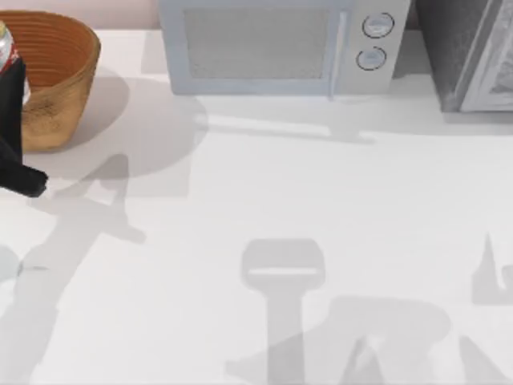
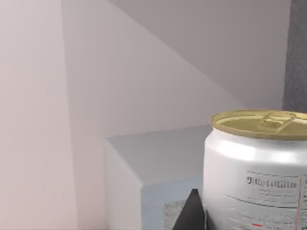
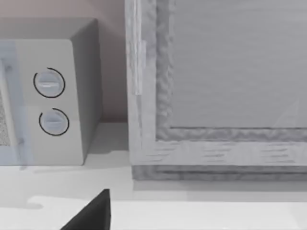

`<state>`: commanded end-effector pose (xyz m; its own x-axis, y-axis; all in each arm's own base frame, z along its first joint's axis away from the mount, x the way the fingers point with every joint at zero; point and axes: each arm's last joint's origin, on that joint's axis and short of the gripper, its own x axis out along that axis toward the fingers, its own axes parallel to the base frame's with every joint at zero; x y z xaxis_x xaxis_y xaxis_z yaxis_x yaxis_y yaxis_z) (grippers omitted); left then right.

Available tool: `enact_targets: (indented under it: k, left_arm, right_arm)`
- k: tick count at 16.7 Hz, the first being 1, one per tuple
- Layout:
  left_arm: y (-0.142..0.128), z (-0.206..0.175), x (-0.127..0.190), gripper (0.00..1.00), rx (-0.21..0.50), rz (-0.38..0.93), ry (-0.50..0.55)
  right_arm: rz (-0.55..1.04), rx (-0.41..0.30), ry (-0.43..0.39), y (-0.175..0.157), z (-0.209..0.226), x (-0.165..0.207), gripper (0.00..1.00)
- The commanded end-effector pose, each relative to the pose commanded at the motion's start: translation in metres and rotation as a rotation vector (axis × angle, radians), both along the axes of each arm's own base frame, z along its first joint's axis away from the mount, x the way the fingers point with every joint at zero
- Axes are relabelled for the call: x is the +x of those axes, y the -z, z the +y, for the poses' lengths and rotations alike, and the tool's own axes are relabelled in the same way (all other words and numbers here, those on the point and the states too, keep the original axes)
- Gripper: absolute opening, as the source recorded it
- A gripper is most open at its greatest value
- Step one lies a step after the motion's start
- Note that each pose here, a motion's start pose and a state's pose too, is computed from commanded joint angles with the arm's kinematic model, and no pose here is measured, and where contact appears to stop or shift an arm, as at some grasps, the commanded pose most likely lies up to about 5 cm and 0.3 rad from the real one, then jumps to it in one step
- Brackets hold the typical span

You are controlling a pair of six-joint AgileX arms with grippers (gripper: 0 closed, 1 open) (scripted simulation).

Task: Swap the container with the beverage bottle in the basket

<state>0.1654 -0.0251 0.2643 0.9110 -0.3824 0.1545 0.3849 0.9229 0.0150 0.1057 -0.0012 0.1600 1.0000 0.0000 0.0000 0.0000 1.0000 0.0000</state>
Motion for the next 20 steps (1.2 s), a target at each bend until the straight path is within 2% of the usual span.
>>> enact_targets:
  k: [5,10,15,20]
  left_arm:
    - [-0.022,-0.014,0.038,0.0,0.014,-0.049,0.149]
    - [-0.031,-0.031,0.079,0.0,0.037,-0.094,0.292]
    - [-0.027,-0.049,0.12,0.0,0.063,-0.134,0.425]
    - [-0.01,-0.069,0.158,0.0,0.089,-0.159,0.547]
  right_arm:
    - [0.0,0.0,0.0,0.0,0.0,0.0,1.0]
    - [0.0,0.0,0.0,0.0,0.0,0.0,1.0]
    - [0.0,0.0,0.0,0.0,0.0,0.0,1.0]
    - [0.0,0.0,0.0,0.0,0.0,0.0,1.0]
